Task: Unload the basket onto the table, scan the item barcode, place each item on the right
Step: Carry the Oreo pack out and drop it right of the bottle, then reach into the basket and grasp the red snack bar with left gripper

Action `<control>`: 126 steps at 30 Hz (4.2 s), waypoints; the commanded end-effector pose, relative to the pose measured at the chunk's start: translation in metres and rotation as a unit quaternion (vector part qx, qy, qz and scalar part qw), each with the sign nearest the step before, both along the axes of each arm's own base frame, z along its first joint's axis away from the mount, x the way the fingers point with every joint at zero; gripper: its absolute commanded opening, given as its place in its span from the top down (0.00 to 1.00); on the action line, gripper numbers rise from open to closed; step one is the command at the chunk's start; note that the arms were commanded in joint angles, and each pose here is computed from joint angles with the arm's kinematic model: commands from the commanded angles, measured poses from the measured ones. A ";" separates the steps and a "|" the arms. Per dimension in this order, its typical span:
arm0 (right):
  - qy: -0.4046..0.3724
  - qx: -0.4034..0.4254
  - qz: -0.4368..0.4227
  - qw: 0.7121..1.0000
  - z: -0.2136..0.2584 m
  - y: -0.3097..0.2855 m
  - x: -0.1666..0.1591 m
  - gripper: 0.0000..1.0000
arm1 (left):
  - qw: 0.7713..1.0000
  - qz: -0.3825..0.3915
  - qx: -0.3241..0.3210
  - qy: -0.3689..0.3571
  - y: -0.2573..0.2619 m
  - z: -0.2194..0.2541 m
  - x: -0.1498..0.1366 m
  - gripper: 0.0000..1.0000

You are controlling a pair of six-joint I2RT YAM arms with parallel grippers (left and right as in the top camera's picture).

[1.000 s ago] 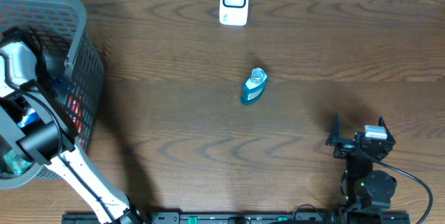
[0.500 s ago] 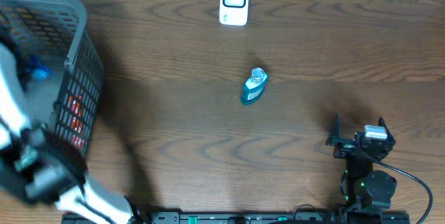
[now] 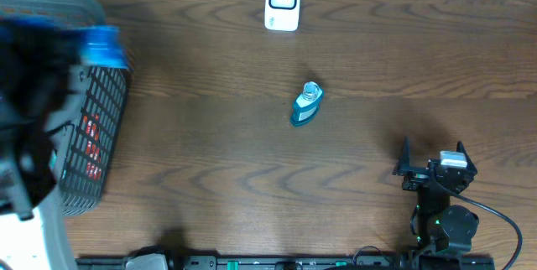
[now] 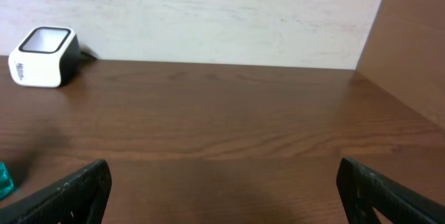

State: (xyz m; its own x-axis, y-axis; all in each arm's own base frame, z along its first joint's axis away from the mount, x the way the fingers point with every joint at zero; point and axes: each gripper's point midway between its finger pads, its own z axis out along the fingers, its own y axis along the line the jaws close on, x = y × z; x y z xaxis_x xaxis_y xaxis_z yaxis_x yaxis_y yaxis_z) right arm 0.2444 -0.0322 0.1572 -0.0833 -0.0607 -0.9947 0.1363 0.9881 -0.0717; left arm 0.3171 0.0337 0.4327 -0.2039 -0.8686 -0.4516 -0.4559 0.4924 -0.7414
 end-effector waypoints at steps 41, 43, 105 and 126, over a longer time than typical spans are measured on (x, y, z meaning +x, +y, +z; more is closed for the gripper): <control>-0.001 0.004 -0.005 1.000 0.000 -0.002 0.000 0.01 | 0.671 -0.673 0.288 0.120 -0.465 -0.310 0.011 0.25; -0.001 0.004 -0.005 1.000 0.000 -0.002 0.000 0.01 | 0.679 -0.670 0.285 0.093 -0.464 -0.277 0.011 0.24; -0.001 0.004 -0.005 1.000 0.000 -0.002 0.000 0.01 | 0.824 -0.136 -0.016 0.550 0.172 -0.384 -0.010 0.14; -0.001 0.004 -0.005 1.000 0.000 -0.002 0.000 0.01 | 0.775 -0.157 -0.055 0.610 0.162 -0.427 -0.031 0.93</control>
